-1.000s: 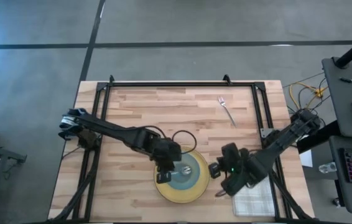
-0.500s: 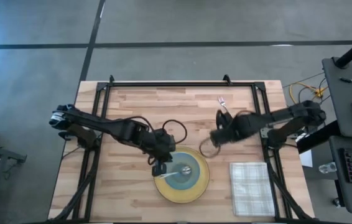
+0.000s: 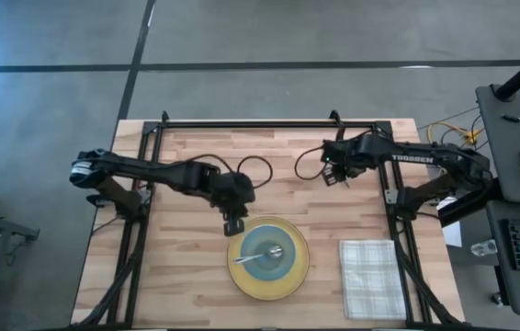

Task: Set table place
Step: Put the silver fork to the right side of the yellow plate

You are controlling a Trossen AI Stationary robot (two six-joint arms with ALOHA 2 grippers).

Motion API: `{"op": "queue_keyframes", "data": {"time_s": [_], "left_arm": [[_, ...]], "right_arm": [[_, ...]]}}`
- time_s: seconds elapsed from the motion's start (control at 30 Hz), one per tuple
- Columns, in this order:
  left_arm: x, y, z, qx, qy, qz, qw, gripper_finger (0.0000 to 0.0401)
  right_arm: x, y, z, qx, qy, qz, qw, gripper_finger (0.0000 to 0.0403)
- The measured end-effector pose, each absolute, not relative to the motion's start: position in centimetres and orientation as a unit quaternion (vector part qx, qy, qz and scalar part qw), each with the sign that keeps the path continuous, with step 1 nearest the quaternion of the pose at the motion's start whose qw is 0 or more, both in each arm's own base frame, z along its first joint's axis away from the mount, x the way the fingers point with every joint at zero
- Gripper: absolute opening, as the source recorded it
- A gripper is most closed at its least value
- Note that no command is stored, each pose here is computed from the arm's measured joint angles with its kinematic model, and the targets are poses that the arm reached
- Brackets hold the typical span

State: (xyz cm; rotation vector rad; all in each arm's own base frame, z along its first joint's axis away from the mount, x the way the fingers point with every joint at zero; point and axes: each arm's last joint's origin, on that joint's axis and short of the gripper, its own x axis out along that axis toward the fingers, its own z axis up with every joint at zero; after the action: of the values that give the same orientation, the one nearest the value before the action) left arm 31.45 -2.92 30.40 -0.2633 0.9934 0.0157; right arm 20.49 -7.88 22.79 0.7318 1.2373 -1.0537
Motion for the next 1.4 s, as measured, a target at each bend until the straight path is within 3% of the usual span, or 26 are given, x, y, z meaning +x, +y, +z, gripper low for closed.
{"op": "queue_keyframes", "data": {"time_s": [0.33,0.5,0.7,0.87,1.2,1.4], "left_arm": [[33.4,0.8,30.8,-0.186,0.374,-0.055,0.907,0.0041],[33.9,3.1,31.5,-0.222,0.318,-0.037,0.921,0.0041],[33.9,5.0,31.6,-0.288,0.302,0.023,0.909,0.0041],[33.9,5.1,31.6,-0.290,0.298,0.045,0.908,0.0041],[33.9,5.3,31.6,-0.284,0.294,0.066,0.910,0.0041],[33.8,5.5,31.5,-0.282,0.293,0.072,0.911,0.0041]], "right_arm": [[20.6,-9.7,20.4,0.282,0.578,-0.442,0.626,0.0135],[21.5,-11.7,18.6,0.247,0.593,-0.422,0.639,0.0136],[21.1,-15.8,16.7,0.255,0.590,-0.427,0.636,0.0136],[21.0,-17.8,15.9,0.288,0.566,-0.395,0.664,0.0139],[20.9,-19.0,13.2,0.289,0.607,-0.375,0.638,0.0124],[20.9,-18.7,14.0,0.305,0.590,-0.374,0.647,0.0090]]}}
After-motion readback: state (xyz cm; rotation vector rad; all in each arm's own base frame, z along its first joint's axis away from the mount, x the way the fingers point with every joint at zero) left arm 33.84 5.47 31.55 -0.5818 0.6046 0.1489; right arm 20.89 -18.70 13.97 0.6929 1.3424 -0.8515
